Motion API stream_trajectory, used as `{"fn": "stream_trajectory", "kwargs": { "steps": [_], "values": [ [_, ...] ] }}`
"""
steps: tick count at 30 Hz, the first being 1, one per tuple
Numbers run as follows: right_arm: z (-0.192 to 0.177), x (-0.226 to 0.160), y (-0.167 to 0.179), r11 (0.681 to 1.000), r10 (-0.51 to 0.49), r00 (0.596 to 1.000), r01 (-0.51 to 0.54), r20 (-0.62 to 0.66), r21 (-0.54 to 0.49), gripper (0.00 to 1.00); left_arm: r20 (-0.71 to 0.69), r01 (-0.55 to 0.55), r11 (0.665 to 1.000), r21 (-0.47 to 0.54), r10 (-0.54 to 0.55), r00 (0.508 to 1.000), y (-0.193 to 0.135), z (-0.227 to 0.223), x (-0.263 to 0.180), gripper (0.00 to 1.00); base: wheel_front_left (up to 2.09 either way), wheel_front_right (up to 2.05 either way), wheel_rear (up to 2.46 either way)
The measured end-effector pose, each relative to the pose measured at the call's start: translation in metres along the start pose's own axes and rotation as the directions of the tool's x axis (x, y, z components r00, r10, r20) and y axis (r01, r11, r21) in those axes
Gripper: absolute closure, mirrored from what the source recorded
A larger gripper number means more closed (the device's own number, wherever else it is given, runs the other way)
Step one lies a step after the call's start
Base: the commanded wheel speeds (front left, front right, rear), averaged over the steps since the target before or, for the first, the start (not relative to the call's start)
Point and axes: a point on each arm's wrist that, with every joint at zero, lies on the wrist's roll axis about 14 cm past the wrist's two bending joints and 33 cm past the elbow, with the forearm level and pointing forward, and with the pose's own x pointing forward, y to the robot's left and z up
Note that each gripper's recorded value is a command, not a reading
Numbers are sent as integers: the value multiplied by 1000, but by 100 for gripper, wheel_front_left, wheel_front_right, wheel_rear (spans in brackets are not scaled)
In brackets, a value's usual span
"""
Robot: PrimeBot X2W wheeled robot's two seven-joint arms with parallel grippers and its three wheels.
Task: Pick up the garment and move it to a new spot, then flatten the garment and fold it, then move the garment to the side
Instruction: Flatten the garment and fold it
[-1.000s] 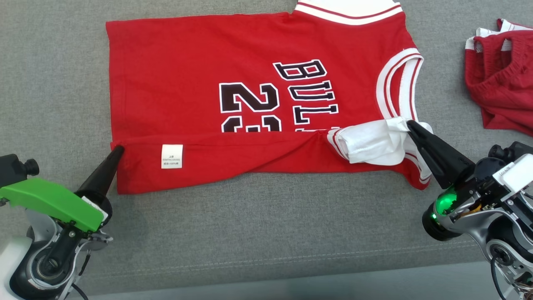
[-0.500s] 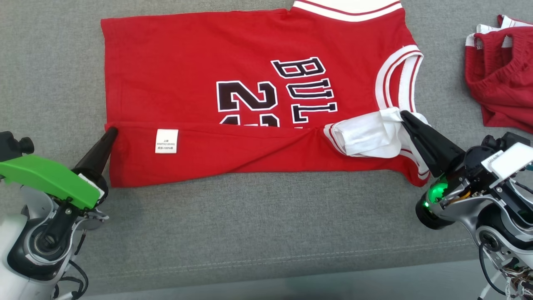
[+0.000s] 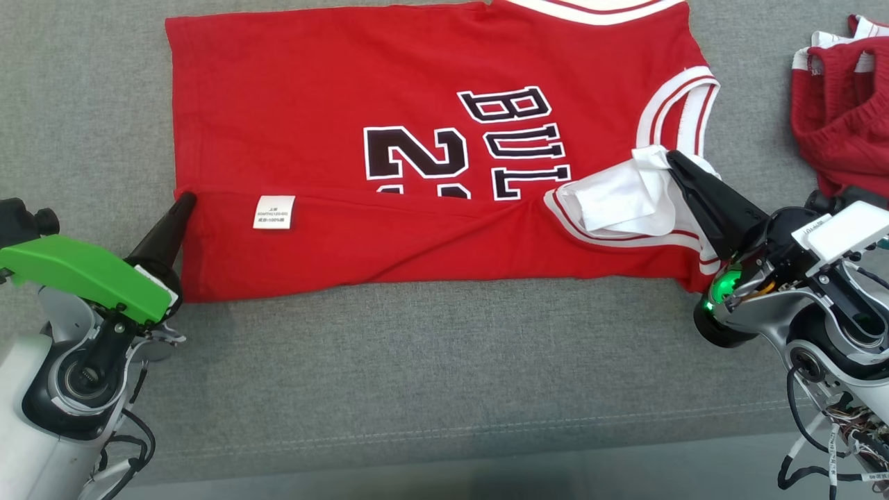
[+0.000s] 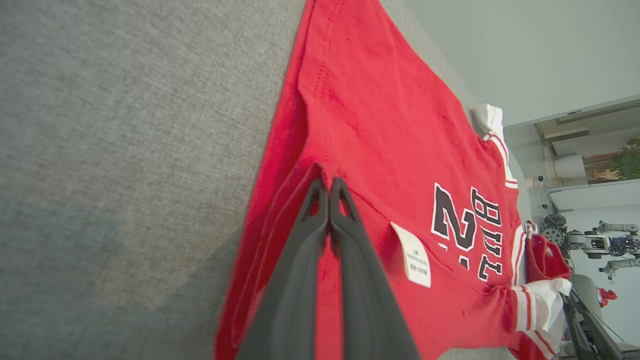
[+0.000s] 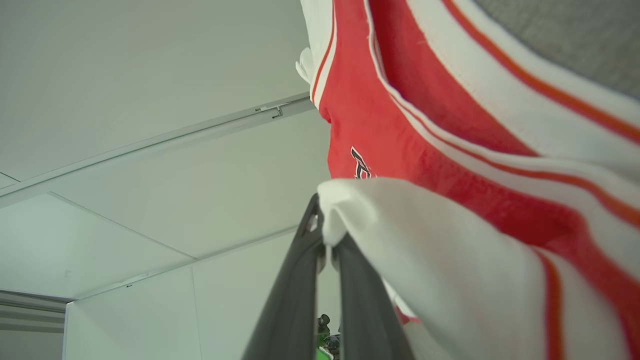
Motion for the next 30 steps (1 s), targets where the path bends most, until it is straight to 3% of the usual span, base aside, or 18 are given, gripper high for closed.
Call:
{"fn": "stream_trajectory", "kwargs": {
  "steps": [14,27,28,29,30],
  "values": [
    [5,20,7,999,6,1000,-6,-5,-31,100,8,-42,999,-22,42,999,13,-3,5,100,0,0,0],
    [11,23,-17,995,-76,997,76,11,-61,99,15,-90,996,5,90,996,27,-2,4,100,0,0,0],
    [11,23,-18,995,-76,997,77,12,-60,93,15,-89,996,4,89,996,27,-3,4,100,0,0,0],
    [11,23,-18,995,-77,997,78,12,-61,71,15,-90,996,3,90,996,27,-3,4,100,0,0,0],
    [12,23,-19,995,-79,997,80,15,-63,60,15,-90,996,1,90,996,27,-3,4,100,0,0,0]
  ]
}}
